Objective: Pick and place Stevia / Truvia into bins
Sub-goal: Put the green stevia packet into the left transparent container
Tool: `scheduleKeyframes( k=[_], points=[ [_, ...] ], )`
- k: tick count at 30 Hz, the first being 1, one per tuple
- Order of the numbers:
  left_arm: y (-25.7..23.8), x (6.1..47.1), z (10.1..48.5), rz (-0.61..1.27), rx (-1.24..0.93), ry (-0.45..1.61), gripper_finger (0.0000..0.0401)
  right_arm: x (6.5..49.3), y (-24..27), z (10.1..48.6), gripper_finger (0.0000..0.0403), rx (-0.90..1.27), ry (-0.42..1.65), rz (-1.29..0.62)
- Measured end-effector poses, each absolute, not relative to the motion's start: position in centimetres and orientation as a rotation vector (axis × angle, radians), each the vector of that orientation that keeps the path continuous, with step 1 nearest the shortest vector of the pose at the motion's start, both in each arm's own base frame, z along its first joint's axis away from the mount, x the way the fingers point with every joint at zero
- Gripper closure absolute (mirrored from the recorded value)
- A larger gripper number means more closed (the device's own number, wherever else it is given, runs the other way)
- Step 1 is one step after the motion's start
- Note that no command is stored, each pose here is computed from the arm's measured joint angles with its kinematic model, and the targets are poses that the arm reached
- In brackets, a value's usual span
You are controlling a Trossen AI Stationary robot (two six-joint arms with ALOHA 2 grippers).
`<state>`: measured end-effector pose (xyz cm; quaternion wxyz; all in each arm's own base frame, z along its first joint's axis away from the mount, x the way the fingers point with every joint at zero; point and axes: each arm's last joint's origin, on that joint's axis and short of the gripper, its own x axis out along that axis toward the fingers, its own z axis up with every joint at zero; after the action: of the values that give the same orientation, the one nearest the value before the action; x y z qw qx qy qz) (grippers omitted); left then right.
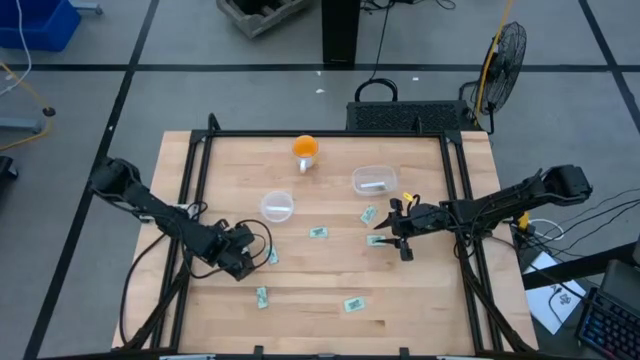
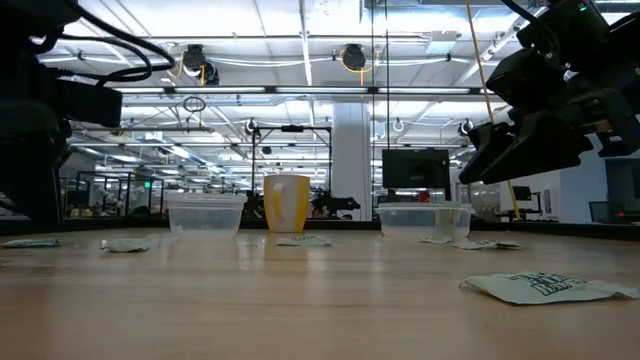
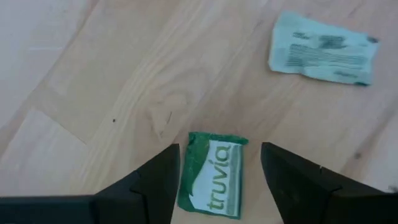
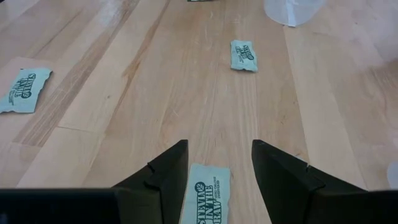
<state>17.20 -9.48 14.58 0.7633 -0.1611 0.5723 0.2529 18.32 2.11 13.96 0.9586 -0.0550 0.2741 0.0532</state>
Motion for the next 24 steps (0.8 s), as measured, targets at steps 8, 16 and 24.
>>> scheduleKeyframes(
  k=[8,16,24],
  points=[
    [-9.0,16.0,12.8,0.556,-0.394,1.293,0.0169,18.3,2.1,14.0,0.0232,-0.111,0.556,0.108],
    [-9.1,16.1,12.7,0.550,-0.417,1.269,0.0169,18.4,2.1,14.0,0.0232,-0.110,0.549,0.111],
    [-9.1,16.3,12.7,0.538,-0.404,1.253,0.0176,18.4,2.1,14.0,0.0232,-0.110,0.549,0.111]
  ],
)
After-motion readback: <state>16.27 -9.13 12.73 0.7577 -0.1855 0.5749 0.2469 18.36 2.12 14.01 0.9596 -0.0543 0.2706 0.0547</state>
